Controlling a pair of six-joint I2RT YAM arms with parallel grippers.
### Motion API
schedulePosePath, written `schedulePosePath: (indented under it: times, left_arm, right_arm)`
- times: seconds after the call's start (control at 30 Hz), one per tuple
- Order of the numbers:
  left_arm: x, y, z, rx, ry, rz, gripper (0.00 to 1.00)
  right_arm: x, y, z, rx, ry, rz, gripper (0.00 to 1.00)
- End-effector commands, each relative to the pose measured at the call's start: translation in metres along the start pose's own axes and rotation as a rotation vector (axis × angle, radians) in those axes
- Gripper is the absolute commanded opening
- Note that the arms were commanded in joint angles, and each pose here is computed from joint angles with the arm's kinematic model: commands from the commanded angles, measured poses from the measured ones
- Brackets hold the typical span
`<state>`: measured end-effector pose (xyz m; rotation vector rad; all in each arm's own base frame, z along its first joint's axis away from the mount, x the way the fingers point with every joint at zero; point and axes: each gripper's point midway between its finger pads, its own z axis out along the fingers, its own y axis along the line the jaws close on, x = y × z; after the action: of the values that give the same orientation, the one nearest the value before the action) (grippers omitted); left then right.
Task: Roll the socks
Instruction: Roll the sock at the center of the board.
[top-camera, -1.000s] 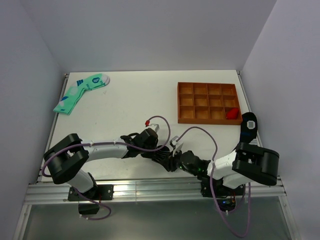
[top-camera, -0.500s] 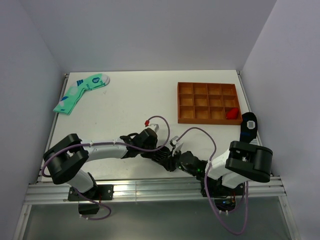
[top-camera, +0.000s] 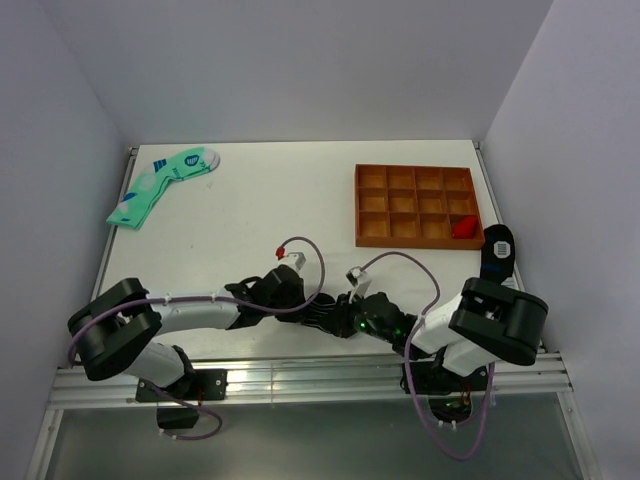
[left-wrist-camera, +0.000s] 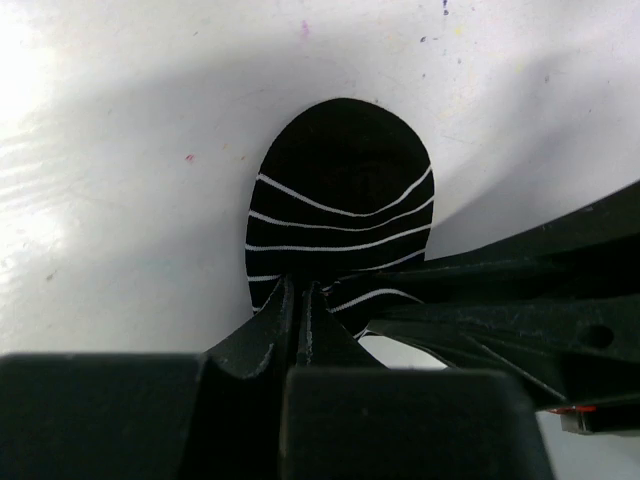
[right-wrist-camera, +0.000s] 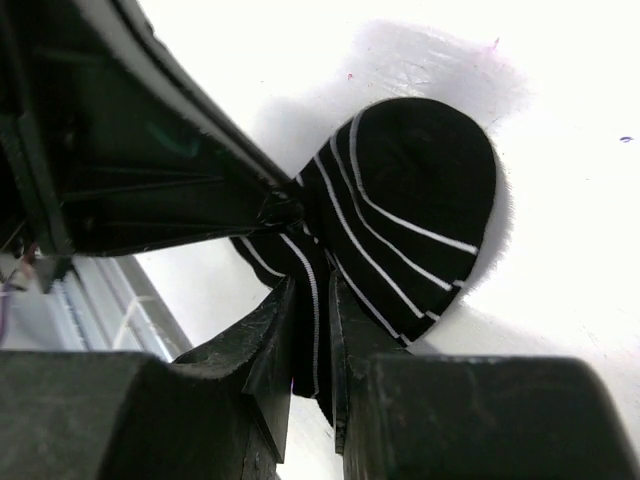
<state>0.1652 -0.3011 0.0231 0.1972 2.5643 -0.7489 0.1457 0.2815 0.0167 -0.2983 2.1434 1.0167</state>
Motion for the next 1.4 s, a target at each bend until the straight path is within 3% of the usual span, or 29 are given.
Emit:
schedulePosePath:
  times: [0.0, 0.83, 0.93, 1.17, 1.37]
  left_arm:
    - [0.045, 0.028, -0.01, -0.07, 0.127, -0.031, 0.02]
    - [0.034, 0.026, -0.03, -0.043, -0.161, -0.109, 0.05]
    - [0.03, 0.02, -0.033, -0.007, -0.198, -0.113, 0.1]
    - [0.012, 0.02, -0.049, 0.064, -0.339, -0.122, 0.34]
    - [0.007, 0.017, -0.059, 0.164, -0.423, -0.119, 0.42]
  right_arm:
    - [0.034, -0.041, -0.007, 0.144, 0.149, 0.057, 0.2]
    - [0.064, -0.04, -0.01, 0.138, 0.509, 0.298, 0.17]
    - [0.067, -0.041, -0.014, 0.144, 0.548, 0.315, 0.17]
    - [0.069, -0.038, -0.016, 0.141, 0.634, 0.343, 0.17]
    - [0.069, -0.033, -0.017, 0.121, 0.687, 0.383, 0.17]
